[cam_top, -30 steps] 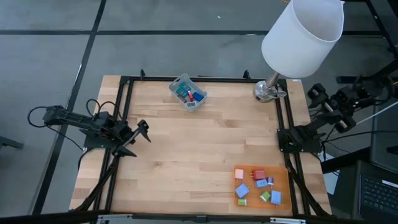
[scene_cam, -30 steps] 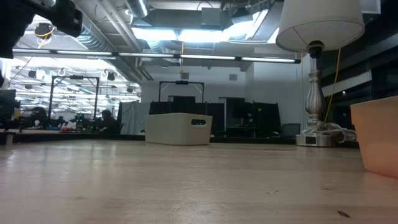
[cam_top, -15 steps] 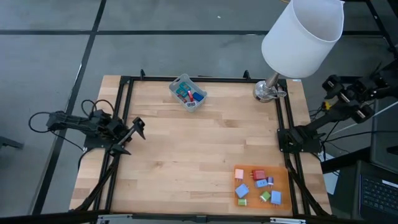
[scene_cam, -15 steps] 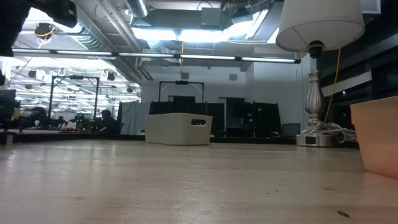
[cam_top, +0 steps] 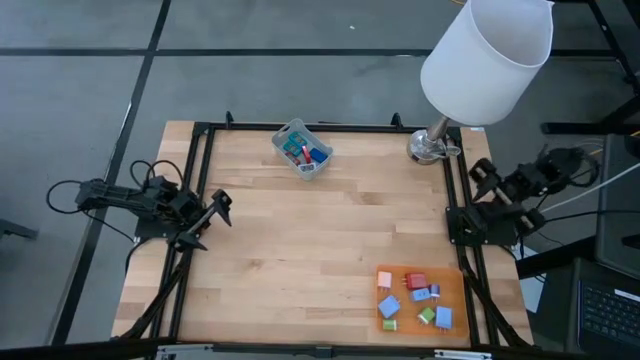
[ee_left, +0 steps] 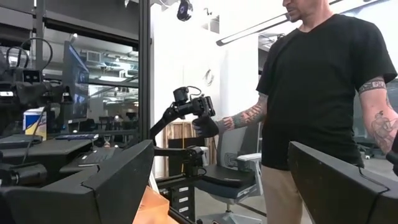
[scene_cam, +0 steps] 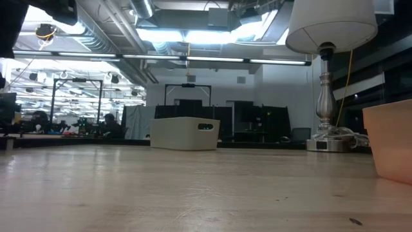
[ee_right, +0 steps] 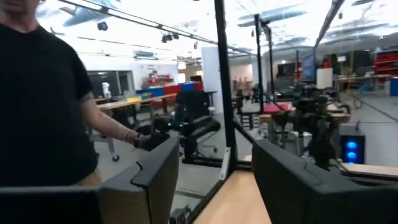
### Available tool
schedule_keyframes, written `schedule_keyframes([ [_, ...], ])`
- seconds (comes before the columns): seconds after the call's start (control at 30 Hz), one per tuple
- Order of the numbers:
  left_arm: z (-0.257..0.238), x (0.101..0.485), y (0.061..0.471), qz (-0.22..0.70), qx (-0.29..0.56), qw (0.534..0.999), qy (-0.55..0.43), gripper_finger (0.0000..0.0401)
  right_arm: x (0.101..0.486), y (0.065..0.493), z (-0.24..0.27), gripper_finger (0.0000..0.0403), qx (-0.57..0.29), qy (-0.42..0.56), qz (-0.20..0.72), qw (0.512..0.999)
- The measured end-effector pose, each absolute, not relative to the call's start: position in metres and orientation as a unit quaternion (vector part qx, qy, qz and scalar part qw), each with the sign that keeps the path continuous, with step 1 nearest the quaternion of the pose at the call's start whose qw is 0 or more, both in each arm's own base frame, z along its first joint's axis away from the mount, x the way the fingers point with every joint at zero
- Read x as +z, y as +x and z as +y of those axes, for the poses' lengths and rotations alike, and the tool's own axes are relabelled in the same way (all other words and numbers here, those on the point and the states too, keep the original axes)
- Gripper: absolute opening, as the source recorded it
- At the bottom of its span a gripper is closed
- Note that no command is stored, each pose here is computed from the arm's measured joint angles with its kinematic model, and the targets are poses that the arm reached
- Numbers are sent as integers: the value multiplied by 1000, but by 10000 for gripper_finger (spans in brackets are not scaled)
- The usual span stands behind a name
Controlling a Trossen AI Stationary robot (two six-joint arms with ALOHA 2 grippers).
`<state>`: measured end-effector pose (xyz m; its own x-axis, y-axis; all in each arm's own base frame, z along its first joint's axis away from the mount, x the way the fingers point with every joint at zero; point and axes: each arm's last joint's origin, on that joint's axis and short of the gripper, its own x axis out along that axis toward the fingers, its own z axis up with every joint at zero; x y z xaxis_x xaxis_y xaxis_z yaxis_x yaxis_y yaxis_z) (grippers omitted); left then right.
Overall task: Pick & Place Office items
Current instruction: Return to Home Position
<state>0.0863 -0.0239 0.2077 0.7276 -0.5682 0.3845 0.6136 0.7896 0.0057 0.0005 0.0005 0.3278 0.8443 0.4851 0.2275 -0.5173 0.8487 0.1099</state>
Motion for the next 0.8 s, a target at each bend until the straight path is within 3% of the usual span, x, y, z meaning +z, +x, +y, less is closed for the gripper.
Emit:
schedule_keyframes([
  [0.23, -24, 208, 86, -189, -328, 924, -57, 363, 293, 36, 21, 201, 262, 112, -119, 951],
  [0.57, -25, 210, 84, -191, -343, 917, -71, 363, 206, 77, 43, 201, 268, 176, -175, 931],
  [0.8, -25, 207, 85, -178, -346, 919, -69, 363, 206, 77, 43, 201, 254, 176, -169, 936],
])
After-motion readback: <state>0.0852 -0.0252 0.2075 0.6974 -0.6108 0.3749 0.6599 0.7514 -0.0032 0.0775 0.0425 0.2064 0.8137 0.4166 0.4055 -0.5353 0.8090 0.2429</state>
